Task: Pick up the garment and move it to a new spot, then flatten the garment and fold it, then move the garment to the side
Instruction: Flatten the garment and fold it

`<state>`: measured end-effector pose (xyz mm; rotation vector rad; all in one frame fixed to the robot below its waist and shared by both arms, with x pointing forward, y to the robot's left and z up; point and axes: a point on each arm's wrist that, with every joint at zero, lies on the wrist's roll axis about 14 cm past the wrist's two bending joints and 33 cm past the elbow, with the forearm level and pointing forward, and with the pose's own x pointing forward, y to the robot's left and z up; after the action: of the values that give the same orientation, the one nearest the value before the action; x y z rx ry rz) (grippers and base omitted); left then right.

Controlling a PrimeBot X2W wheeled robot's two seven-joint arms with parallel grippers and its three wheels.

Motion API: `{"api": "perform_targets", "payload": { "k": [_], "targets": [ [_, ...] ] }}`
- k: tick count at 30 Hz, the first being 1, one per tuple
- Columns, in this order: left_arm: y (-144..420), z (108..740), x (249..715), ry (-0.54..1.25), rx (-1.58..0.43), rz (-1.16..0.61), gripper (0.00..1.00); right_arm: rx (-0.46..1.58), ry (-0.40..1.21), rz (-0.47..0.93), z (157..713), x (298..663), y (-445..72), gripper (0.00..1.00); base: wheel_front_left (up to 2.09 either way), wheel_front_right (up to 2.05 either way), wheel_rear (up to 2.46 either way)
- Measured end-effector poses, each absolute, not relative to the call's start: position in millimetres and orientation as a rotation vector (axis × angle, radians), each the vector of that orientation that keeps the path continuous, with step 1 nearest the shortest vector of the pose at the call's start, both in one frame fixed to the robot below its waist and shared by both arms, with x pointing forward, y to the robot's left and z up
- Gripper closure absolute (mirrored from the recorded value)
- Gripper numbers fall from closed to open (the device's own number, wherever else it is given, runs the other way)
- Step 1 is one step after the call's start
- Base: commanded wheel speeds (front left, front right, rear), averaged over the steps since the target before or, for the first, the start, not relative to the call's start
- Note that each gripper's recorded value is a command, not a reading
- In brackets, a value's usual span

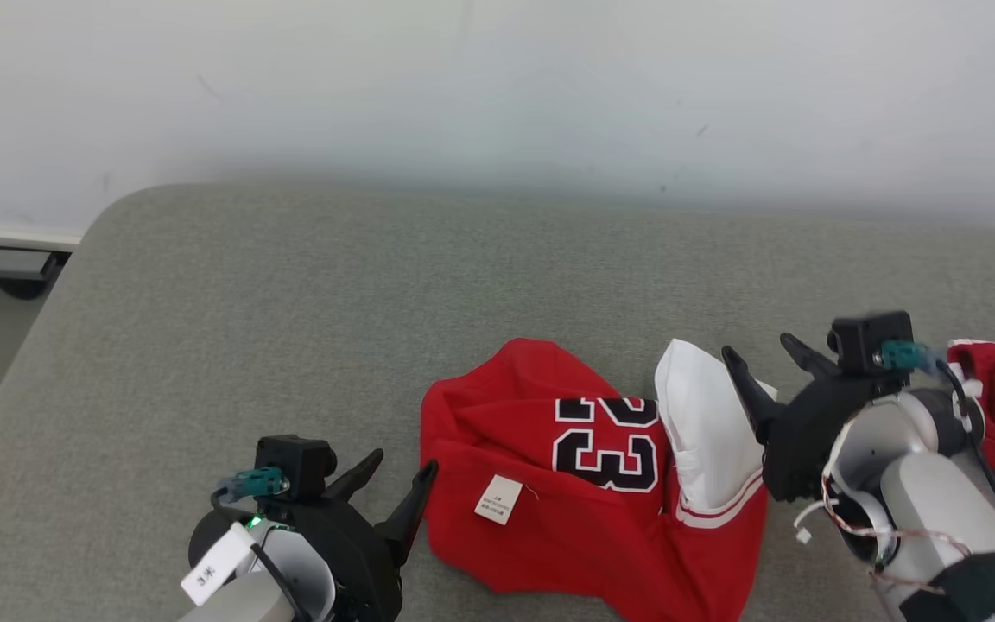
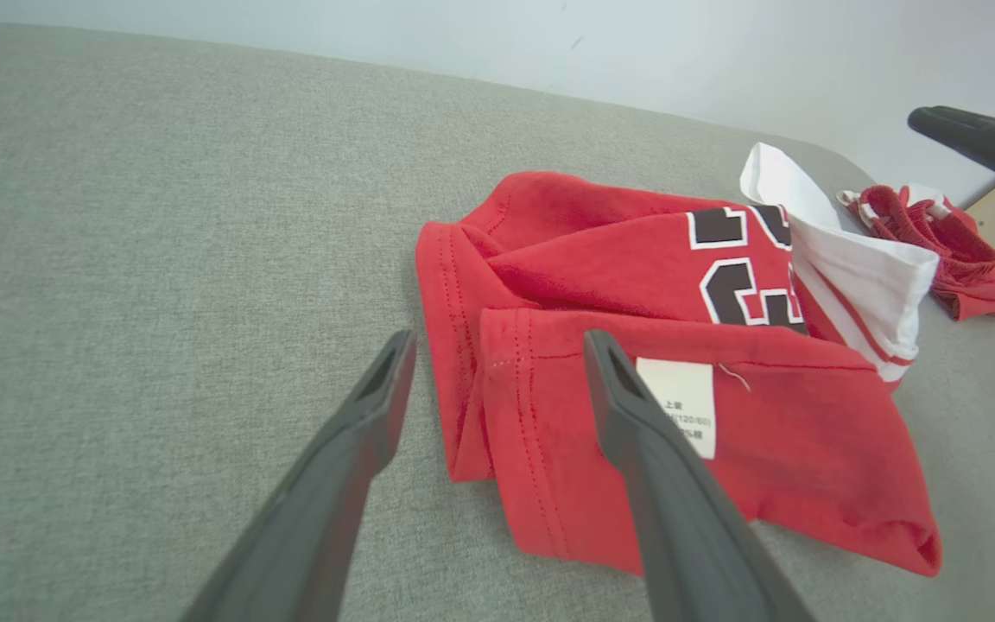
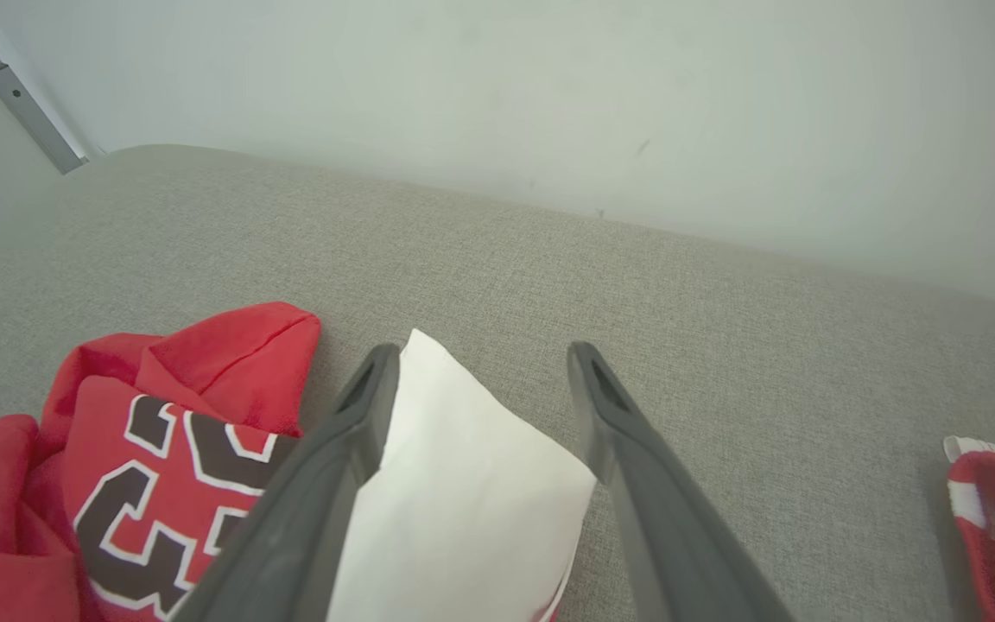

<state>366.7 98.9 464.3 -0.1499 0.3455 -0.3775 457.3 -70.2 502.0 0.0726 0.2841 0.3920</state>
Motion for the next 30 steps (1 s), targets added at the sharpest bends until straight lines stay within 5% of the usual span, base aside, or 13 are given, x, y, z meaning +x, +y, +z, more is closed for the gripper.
{"api": "perform_targets", "payload": {
  "k": [27, 28, 29, 30],
  "targets": [
    [91.1, 412.0, 385.8, 0.607, -0.201, -0.432, 0.00, -0.041, 0.611, 0.488, 435.6, 494.6, -26.0, 0.00, 0.00, 0.00, 0.00],
    [90.1, 411.4, 385.9, 0.609, -0.201, -0.436, 0.05, -0.041, 0.619, 0.488, 433.3, 493.6, -25.6, 0.12, 0.00, 0.00, 0.00],
    [88.3, 411.3, 386.0, 0.613, -0.201, -0.443, 0.61, -0.043, 0.627, 0.489, 431.0, 492.7, -25.1, 0.69, 0.00, 0.00, 0.00],
    [85.6, 412.0, 386.4, 0.615, -0.205, -0.454, 0.77, -0.045, 0.632, 0.493, 429.4, 491.9, -23.7, 0.85, 0.00, 0.00, 0.00]
  ]
}}
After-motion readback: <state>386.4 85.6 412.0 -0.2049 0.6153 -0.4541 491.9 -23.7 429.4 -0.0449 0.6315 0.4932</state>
